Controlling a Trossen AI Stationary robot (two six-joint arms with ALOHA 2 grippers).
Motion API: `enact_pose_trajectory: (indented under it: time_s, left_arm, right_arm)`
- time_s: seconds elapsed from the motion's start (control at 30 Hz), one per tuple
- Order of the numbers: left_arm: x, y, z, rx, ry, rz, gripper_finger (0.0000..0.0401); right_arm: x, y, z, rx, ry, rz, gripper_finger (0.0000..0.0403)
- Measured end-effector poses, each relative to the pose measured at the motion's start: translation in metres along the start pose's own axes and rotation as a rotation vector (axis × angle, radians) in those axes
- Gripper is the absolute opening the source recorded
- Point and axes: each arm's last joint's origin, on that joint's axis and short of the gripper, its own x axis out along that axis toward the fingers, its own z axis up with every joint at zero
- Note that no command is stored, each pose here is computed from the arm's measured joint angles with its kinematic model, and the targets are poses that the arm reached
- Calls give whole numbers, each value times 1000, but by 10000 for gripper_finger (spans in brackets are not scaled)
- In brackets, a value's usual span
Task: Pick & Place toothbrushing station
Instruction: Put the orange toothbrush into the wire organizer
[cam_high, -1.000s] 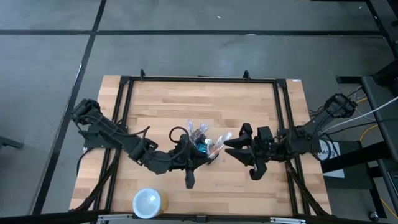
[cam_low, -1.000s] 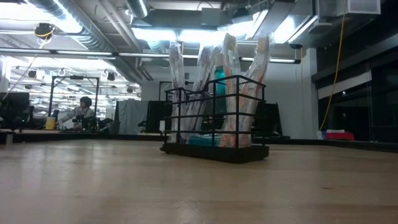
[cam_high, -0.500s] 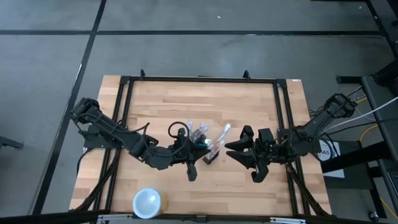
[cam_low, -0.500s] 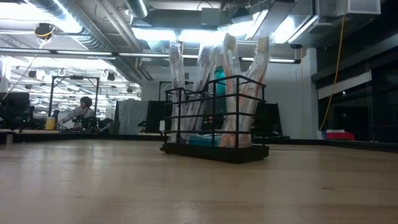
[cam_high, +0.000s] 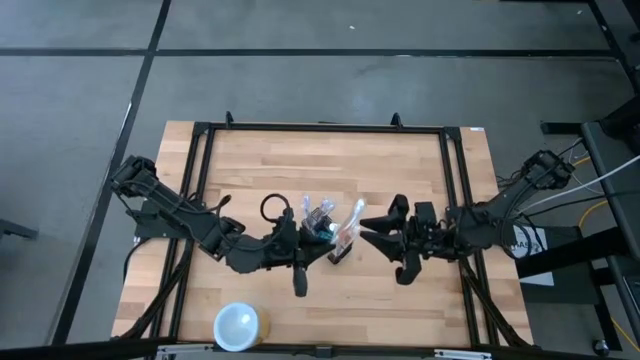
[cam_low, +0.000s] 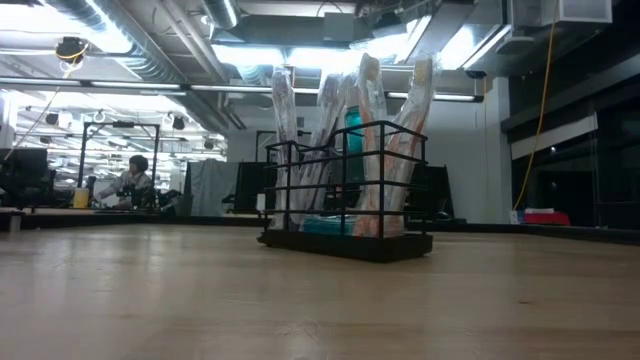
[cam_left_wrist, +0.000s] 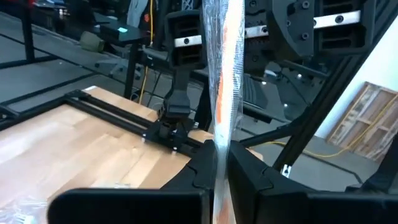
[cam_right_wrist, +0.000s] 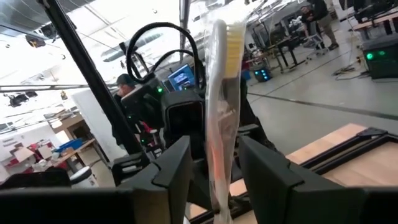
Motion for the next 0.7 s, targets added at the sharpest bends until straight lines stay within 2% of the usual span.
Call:
enact_pose_trajectory:
  time_s: [0.7]
  left_arm:
    - [5, 2, -4, -5, 37, -44, 16]
  right_arm:
    - [14, -13, 8, 7, -18, 48, 140]
